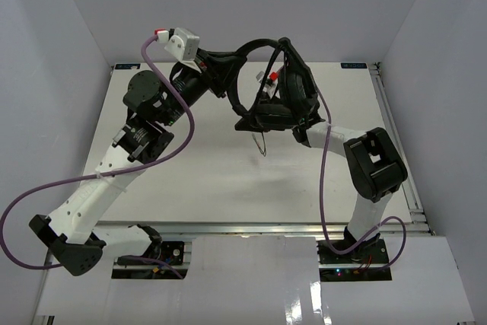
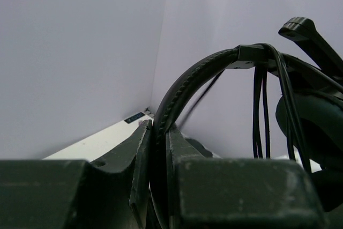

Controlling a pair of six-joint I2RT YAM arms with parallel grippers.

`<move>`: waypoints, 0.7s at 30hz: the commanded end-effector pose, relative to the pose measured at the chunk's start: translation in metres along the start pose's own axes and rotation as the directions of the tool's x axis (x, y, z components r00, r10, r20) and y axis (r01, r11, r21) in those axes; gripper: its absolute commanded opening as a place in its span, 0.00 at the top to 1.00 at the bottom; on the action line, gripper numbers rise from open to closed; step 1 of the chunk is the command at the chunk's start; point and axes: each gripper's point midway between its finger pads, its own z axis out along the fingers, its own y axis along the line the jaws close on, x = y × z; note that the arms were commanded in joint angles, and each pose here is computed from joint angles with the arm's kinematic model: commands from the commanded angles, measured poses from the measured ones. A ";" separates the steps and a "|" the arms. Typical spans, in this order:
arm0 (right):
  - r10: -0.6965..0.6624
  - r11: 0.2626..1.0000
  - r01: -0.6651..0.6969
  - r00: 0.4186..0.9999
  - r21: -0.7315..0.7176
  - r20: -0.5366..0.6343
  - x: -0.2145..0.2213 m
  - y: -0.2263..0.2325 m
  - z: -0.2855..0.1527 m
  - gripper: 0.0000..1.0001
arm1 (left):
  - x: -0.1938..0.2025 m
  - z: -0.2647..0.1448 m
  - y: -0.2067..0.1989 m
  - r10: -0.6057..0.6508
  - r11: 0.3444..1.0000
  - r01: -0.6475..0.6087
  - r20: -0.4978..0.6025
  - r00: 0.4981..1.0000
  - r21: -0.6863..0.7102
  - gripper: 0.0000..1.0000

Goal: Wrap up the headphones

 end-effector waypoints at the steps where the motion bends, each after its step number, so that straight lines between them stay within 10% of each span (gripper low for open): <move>1: -0.047 0.994 0.047 0.999 -0.098 -0.006 0.012 0.033 0.007 0.83 | -0.073 -0.005 0.003 0.043 0.997 -0.029 0.182 0.982 -0.076 1.00; 21: -0.099 0.994 0.095 0.992 -0.046 -0.076 0.042 0.058 0.001 0.92 | -0.079 -0.009 0.102 0.324 0.795 -0.197 0.128 0.937 -0.574 1.00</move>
